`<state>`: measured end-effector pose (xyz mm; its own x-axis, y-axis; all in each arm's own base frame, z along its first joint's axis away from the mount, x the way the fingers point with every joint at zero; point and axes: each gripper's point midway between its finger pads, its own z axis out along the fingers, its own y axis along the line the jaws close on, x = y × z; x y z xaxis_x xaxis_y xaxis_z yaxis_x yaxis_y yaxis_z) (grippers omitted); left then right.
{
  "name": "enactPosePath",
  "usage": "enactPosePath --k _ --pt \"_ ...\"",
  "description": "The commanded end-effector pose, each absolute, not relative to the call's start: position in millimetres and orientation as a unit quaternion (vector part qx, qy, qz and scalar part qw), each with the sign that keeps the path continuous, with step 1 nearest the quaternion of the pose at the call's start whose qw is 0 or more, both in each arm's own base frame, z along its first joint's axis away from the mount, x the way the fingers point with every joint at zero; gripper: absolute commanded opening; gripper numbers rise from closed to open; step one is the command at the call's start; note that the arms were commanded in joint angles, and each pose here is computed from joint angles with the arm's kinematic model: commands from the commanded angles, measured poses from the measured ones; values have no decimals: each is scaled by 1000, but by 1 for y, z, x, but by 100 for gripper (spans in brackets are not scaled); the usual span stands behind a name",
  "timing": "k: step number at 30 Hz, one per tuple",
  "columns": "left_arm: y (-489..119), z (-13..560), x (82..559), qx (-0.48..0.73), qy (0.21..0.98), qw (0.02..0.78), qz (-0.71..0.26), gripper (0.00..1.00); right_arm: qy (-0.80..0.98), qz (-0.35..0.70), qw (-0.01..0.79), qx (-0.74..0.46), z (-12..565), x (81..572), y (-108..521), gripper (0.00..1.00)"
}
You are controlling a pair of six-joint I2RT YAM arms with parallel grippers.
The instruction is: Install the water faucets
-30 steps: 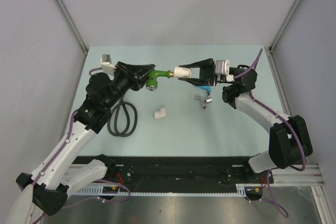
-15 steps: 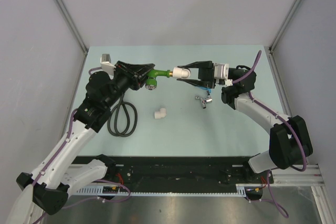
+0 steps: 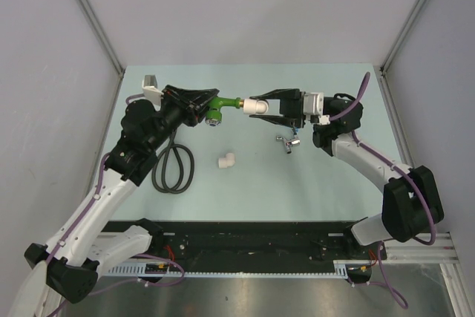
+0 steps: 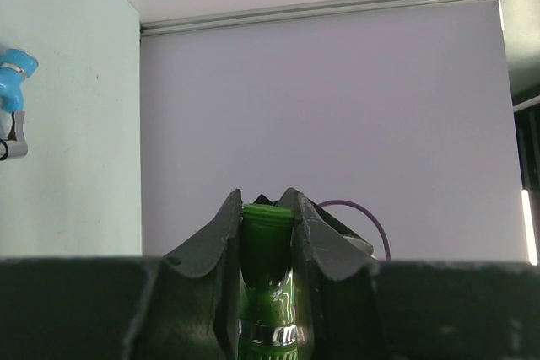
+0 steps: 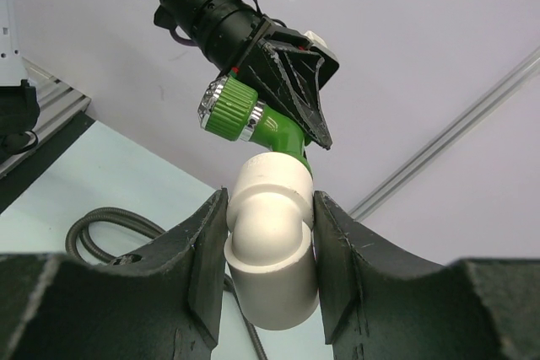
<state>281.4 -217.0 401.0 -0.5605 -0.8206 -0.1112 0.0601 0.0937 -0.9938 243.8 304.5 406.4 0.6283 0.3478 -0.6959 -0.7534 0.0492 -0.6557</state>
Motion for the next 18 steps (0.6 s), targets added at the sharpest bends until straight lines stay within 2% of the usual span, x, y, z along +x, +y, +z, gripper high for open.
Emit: enactPosePath --k 1,18 --pt "-218 436 272 -269 613 369 -645 0 30 310 769 -558 464 204 286 0" --pt "-225 448 256 -229 606 358 -672 0 20 308 780 -545 475 206 289 0"
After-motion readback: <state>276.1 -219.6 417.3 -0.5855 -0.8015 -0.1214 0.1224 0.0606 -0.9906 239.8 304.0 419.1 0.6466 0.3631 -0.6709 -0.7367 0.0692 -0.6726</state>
